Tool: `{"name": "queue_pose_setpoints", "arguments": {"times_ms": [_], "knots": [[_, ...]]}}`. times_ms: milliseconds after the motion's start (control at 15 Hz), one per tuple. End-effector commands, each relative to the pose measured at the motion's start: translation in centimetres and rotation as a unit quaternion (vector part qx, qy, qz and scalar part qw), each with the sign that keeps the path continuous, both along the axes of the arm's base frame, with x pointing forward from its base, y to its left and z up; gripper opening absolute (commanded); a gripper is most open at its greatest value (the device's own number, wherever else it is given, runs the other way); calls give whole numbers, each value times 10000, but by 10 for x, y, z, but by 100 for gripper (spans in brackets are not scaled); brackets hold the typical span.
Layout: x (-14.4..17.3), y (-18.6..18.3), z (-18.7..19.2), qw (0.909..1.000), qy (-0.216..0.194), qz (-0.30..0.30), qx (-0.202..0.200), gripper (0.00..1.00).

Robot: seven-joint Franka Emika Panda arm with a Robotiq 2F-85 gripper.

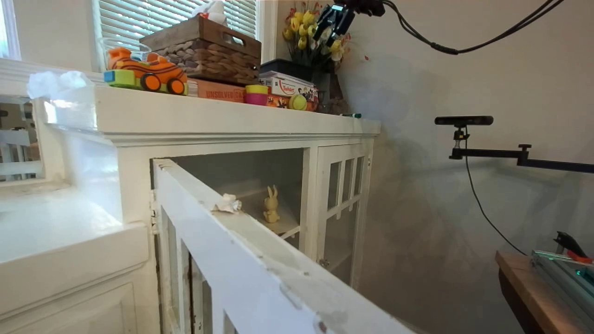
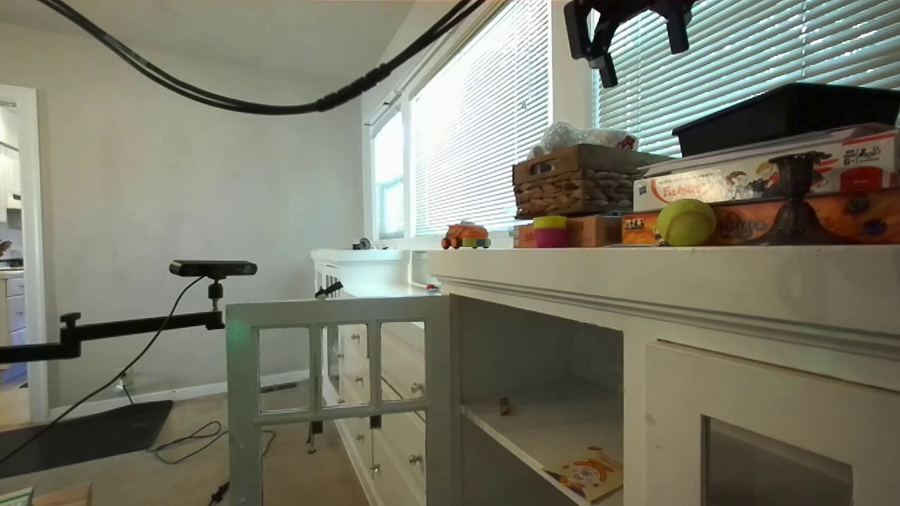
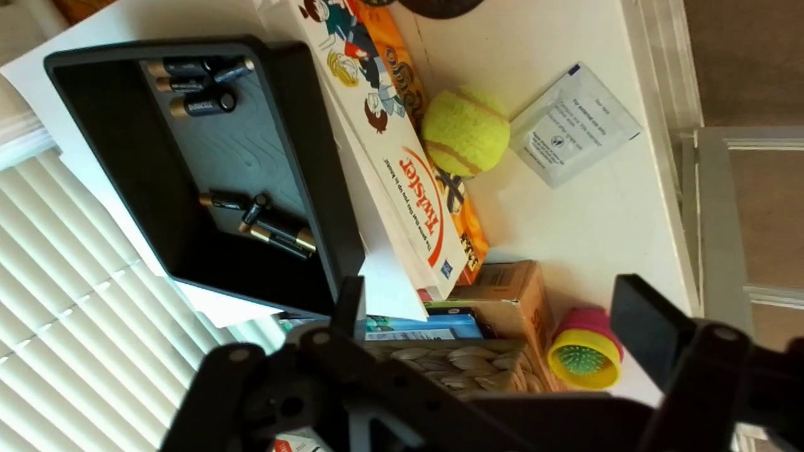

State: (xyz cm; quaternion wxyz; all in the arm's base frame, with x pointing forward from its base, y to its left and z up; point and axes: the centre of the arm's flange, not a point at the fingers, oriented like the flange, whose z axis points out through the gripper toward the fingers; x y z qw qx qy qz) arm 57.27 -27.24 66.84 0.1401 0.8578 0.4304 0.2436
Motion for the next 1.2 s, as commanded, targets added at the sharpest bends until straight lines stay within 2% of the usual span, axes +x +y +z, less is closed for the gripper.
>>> {"name": "queue_pose_setpoints", "arguments": {"times_ms": [0,400,1133], "knots": [[17,-19,2,9996,59,251,72,100],[37,-34,1,9991,38,374,-204,100],[90,-58,-19,9974,86,574,-426,100]]}}
